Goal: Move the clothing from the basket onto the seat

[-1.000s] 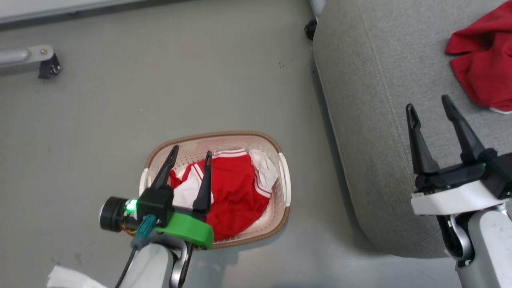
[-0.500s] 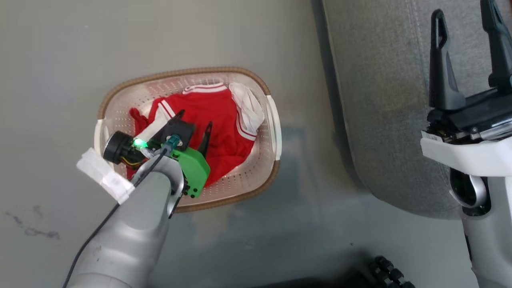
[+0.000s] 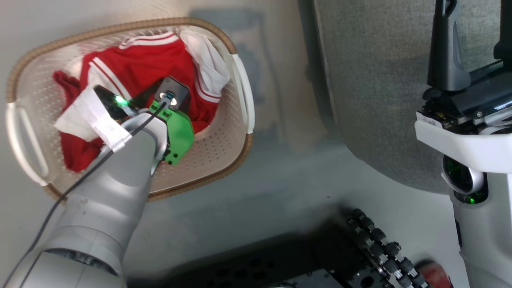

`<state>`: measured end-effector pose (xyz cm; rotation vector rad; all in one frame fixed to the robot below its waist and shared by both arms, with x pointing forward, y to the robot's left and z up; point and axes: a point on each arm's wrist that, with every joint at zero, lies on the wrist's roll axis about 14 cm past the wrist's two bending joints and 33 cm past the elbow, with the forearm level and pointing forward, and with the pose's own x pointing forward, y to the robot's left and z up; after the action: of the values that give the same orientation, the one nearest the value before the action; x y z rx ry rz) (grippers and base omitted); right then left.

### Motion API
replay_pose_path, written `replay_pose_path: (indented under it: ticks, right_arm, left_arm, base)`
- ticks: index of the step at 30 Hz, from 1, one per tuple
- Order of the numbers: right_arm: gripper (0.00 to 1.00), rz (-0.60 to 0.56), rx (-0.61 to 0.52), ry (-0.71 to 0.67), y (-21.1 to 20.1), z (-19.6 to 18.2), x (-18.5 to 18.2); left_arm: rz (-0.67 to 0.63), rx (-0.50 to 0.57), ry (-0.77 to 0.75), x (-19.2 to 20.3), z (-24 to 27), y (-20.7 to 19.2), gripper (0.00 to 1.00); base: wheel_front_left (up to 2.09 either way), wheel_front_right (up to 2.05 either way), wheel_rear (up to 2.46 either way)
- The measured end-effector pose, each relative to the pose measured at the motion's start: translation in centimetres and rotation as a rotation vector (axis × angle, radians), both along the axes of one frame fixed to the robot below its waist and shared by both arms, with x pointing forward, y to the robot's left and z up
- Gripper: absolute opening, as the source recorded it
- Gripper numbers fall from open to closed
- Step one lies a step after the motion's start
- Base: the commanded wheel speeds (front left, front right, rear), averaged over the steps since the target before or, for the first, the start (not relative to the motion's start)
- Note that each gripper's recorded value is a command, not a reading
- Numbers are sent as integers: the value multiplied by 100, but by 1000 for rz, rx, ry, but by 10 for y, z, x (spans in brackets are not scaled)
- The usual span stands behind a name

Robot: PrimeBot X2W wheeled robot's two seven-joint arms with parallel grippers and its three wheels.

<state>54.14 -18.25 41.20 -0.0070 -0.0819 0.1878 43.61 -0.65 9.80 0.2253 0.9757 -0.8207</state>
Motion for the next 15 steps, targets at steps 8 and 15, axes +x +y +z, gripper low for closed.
replay_pose_path:
  ticks: [8, 15]
  right_arm:
    - [100, -16, -51, 57, -9, -29, -1]
    - [100, -26, -67, 96, -13, -48, -2]
  left_arm:
    - [6, 113, 8, 5, -45, 9, 100]
    - [60, 118, 56, -5, -67, 8, 92]
  base:
    - [0, 0, 0]
    - [0, 0, 0]
